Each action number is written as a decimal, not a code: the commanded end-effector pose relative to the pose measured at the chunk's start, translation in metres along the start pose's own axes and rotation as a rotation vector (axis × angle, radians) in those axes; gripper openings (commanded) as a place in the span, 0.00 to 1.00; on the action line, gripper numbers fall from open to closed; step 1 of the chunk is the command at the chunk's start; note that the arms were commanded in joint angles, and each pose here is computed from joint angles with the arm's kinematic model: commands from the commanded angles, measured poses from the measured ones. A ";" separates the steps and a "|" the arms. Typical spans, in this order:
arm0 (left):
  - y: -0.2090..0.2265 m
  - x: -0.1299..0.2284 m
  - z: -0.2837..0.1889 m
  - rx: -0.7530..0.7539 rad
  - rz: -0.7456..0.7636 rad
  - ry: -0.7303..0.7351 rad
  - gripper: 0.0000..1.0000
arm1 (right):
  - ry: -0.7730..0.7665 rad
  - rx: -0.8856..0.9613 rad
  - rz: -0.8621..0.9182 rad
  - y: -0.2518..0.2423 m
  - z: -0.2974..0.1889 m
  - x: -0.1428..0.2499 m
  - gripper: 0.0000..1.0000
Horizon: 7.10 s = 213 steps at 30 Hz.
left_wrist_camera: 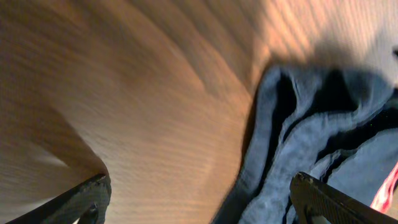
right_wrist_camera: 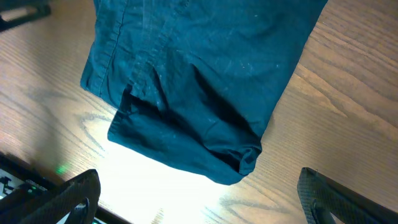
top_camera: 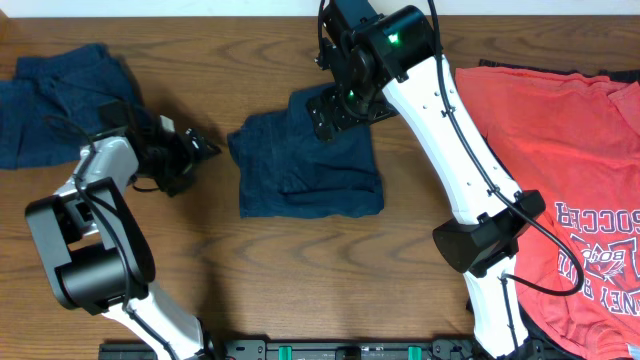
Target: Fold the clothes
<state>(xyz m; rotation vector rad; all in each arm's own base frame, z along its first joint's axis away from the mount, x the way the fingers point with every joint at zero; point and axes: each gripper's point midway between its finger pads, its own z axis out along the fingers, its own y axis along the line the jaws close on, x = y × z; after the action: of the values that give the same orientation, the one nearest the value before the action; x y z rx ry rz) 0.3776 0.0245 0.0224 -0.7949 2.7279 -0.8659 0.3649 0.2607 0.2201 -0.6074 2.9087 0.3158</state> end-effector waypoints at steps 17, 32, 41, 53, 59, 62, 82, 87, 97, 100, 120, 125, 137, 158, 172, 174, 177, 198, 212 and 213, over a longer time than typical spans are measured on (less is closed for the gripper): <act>-0.048 0.026 -0.015 0.224 0.102 0.072 0.94 | -0.026 0.316 0.461 -0.189 -0.014 0.001 0.99; -0.118 0.078 -0.010 0.186 0.375 0.108 0.95 | 0.153 0.240 0.612 -0.238 0.029 0.039 0.99; -0.099 0.088 0.025 0.064 0.381 0.169 0.95 | 0.179 0.217 0.587 -0.232 0.029 0.043 0.99; -0.085 0.114 0.066 0.050 0.351 0.314 0.93 | 0.179 0.218 0.586 -0.232 0.029 0.043 0.99; -0.096 0.119 0.065 0.081 0.368 0.316 0.93 | 0.179 0.217 0.586 -0.232 0.029 0.043 0.99; -0.098 0.118 0.062 0.083 0.363 0.308 0.93 | 0.179 0.213 0.587 -0.231 0.029 0.043 0.99; -0.139 0.111 0.034 0.200 0.377 0.230 0.91 | 0.173 0.193 0.565 -0.229 0.030 0.040 0.99; -0.139 0.111 0.034 0.200 0.377 0.230 0.91 | 0.174 0.193 0.563 -0.229 0.030 0.041 0.99; -0.131 0.131 0.059 0.133 0.402 0.288 0.91 | 0.180 0.192 0.556 -0.229 0.029 0.042 0.99; -0.129 0.137 0.067 0.123 0.408 0.310 0.91 | 0.182 0.191 0.556 -0.229 0.029 0.042 0.99; -0.088 0.147 0.106 0.036 0.303 0.402 0.91 | 0.182 0.189 0.555 -0.228 0.030 0.042 0.99; -0.090 0.146 0.112 0.064 0.300 0.403 0.48 | 0.182 0.189 0.556 -0.228 0.029 0.042 0.99; -0.103 0.136 0.110 0.093 0.310 0.358 0.06 | 0.182 0.188 0.555 -0.228 0.030 0.042 0.99; -0.118 0.115 0.072 0.028 0.337 0.227 0.67 | 0.371 -0.270 0.276 -0.147 0.135 0.056 0.99; -0.107 0.096 0.056 0.017 0.288 0.183 0.67 | 0.478 -0.349 0.048 -0.077 0.204 0.067 0.82; -0.106 0.091 0.052 0.021 0.280 0.169 0.67 | 0.460 -0.343 0.025 -0.068 0.209 0.063 0.14; -0.105 0.085 0.045 0.026 0.270 0.149 0.67 | 0.438 -0.330 0.027 -0.062 0.214 0.057 0.01; -0.058 0.079 0.023 -0.235 0.252 0.096 0.92 | 0.442 -0.313 0.043 -0.077 0.211 0.058 0.01; -0.053 0.076 0.022 -0.260 0.254 0.085 0.98 | 0.340 0.011 0.153 -0.127 0.185 0.025 0.99; -0.052 0.075 0.022 -0.264 0.252 0.084 0.98 | 0.312 0.018 0.146 -0.126 0.176 0.018 0.99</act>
<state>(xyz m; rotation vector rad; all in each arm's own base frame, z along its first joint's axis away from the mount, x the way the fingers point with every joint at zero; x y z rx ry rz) 0.3450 -0.0719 0.0394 -0.4380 2.9618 -0.5635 0.3984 0.1988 0.0158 -0.5383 3.3072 0.3850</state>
